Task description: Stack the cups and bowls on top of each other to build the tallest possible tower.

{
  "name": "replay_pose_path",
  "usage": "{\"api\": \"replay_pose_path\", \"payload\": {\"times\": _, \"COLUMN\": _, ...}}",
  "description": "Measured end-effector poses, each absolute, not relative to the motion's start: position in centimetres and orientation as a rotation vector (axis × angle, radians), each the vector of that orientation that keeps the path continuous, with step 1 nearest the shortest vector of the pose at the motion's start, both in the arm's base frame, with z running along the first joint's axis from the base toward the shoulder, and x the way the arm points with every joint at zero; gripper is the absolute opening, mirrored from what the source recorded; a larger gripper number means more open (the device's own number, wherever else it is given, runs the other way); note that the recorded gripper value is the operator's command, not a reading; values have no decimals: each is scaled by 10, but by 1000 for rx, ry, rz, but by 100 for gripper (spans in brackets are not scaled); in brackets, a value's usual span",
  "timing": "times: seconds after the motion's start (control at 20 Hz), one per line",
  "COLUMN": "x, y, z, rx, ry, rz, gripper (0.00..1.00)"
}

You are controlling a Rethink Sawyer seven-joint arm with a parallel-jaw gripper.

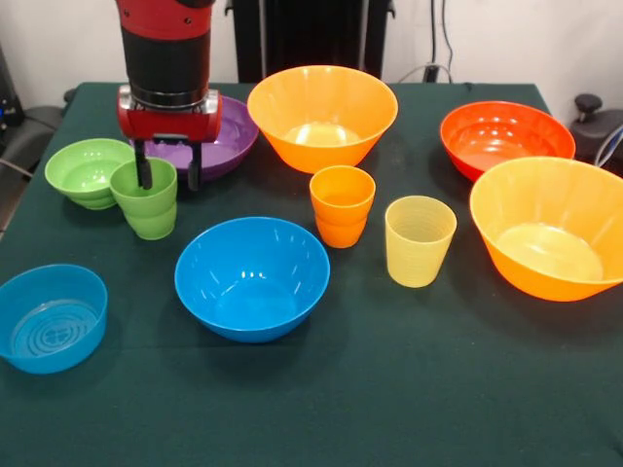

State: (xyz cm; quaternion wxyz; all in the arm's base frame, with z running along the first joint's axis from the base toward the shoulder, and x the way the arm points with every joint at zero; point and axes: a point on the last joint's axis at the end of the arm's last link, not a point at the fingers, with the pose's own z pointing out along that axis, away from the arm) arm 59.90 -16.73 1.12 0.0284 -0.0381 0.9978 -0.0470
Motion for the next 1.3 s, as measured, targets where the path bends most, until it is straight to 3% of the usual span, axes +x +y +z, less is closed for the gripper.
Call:
{"api": "replay_pose_path", "payload": {"times": 0.4, "x": 581, "y": -167, "z": -18, "rx": -153, "ry": 3121, "rz": -124, "gripper": 100}}
{"api": "replay_pose_path", "payload": {"times": 0.85, "x": 576, "y": -166, "z": -24, "rx": -185, "ry": 3128, "rz": -132, "gripper": 100}}
{"api": "replay_pose_path", "payload": {"times": 0.9, "x": 575, "y": -166, "z": -25, "rx": -190, "ry": 3128, "rz": -133, "gripper": 0}}
{"api": "replay_pose_path", "payload": {"times": 1.3, "x": 578, "y": -169, "z": -21, "rx": -190, "ry": 3119, "rz": -144, "gripper": 0}}
